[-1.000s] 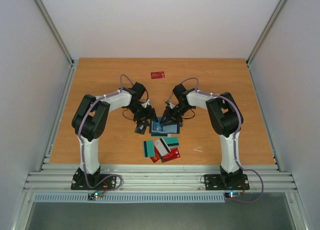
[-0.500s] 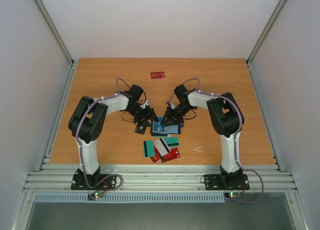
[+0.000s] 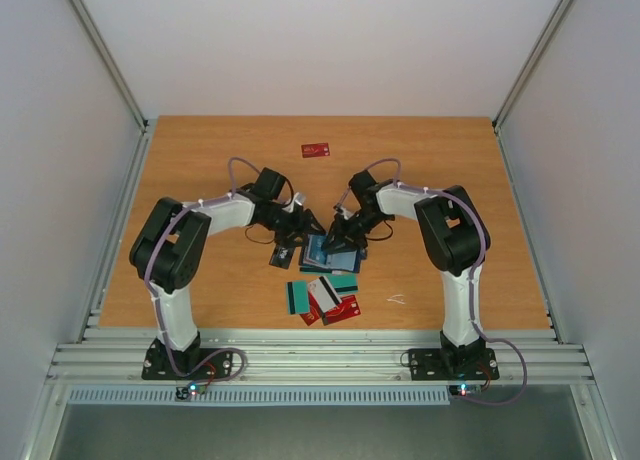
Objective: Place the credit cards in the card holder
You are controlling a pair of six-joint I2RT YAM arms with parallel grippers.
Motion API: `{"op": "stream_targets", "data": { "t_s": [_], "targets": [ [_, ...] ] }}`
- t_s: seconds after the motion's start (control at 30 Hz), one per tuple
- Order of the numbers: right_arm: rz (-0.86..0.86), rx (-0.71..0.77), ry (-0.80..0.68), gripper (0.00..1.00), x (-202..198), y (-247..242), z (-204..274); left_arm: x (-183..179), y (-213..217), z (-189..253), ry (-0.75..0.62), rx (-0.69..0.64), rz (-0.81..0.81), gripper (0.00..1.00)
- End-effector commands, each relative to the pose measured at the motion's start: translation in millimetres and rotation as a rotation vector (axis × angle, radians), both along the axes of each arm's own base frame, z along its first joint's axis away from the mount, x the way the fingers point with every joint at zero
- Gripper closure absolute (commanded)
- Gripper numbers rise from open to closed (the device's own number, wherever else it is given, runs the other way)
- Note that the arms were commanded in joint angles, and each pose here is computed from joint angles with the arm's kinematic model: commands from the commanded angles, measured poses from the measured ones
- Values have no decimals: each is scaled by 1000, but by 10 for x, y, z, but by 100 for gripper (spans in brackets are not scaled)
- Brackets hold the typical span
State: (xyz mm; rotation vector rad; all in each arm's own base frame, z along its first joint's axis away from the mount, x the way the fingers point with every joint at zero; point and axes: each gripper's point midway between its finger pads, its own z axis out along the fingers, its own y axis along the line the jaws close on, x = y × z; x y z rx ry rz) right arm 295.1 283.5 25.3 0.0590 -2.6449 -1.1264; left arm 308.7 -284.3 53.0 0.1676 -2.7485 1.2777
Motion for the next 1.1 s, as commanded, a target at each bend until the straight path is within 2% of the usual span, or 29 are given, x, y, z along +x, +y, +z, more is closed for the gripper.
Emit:
{"op": "stream_targets", "data": {
  "t_s": [0.0, 0.13, 0.2, 0.33, 0.57, 0.83, 1.07],
  "targets": [
    [9, 0, 26, 77, -123, 81, -177, 123, -391, 726, -182, -249, -72, 42],
    [-25, 27, 58, 77, -102, 134, -165, 149, -417, 838, -189, -270, -70, 42],
    [-27, 30, 57, 77, -88, 143, -160, 140, -380, 816, -164, -228, -61, 43],
    [-30, 24, 54, 77, -80, 133, -165, 49, -63, 562, -158, 42, -80, 41],
    [-30, 10, 57, 77, -101, 108, -209, -48, 322, 130, -184, 299, -217, 33],
    [-26, 1, 63, 77, -113, 92, -229, -33, 413, -166, -126, 330, -219, 24],
    [-18, -7, 69, 77, -129, 73, -251, 42, 432, -287, -110, 333, -170, 20]
  ]
}}
